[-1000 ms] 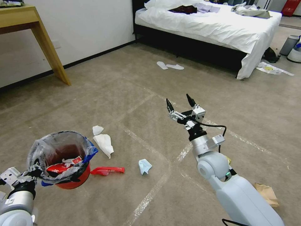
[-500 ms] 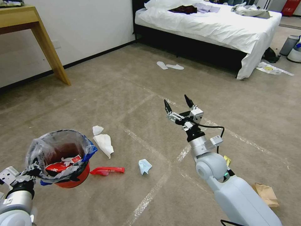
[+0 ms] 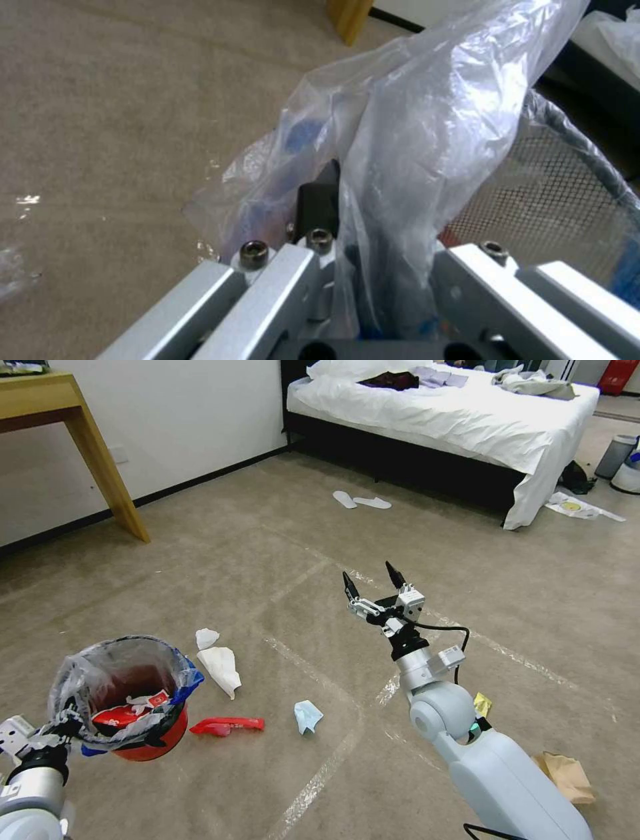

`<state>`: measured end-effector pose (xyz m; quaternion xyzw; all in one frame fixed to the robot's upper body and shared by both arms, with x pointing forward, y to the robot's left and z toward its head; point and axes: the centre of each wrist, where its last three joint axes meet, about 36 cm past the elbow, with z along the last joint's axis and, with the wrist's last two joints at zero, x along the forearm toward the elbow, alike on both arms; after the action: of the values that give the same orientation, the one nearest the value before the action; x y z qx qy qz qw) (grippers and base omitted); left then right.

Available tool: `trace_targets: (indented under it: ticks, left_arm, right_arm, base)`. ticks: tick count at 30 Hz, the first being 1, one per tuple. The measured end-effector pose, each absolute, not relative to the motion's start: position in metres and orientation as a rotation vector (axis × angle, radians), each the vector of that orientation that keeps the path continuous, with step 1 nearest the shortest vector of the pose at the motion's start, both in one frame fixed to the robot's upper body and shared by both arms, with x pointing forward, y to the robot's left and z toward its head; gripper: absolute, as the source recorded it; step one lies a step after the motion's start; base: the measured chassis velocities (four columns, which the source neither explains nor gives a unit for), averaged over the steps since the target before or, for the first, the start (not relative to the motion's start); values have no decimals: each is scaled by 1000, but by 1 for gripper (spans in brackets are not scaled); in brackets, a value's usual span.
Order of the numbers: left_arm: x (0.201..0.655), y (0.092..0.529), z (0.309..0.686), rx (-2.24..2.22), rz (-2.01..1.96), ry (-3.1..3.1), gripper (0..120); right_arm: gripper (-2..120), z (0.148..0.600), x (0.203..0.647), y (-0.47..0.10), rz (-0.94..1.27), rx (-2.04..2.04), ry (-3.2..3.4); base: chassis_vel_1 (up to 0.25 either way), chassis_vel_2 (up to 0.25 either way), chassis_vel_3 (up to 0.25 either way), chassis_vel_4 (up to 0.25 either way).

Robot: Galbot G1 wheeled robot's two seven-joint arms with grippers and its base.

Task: Pick up the trash bin and place the garbage on the floor into it.

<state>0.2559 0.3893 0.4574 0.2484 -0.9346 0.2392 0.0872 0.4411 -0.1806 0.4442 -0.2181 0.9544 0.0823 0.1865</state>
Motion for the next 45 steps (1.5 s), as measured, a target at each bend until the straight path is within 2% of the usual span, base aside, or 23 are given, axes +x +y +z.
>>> trace_targets:
  ticks: [9, 16, 23, 30, 39, 45]
  left_arm:
    - [257, 391, 455, 744, 710, -2778, 3]
    - [257, 393, 453, 751, 705, -2771, 3]
    - [257, 391, 451, 758, 711, -2769, 3]
    - [254, 389, 450, 768, 716, -2771, 3]
    - [250, 391, 453, 785, 714, -2778, 3]
    - [249, 392, 455, 790, 713, -2781, 3]
  right_arm:
    - [100, 440, 441, -168, 213, -590, 2801]
    - [100, 428, 428, -125, 209, -554, 3430]
    - [100, 398, 430, -82, -56, -665, 3854]
    - [100, 328, 458, -35, -423, -682, 4082]
    - [100, 277, 473, -13, -580, -728, 4136]
    - [99, 255, 481, -7, -590, -708, 4134]
  base:
    - [0, 0, 0, 0]
    - [0, 0, 0, 0]
    - [0, 0, 0, 0]
    - [0, 0, 0, 0]
    - [0, 0, 0, 0]
    - [0, 0, 0, 0]
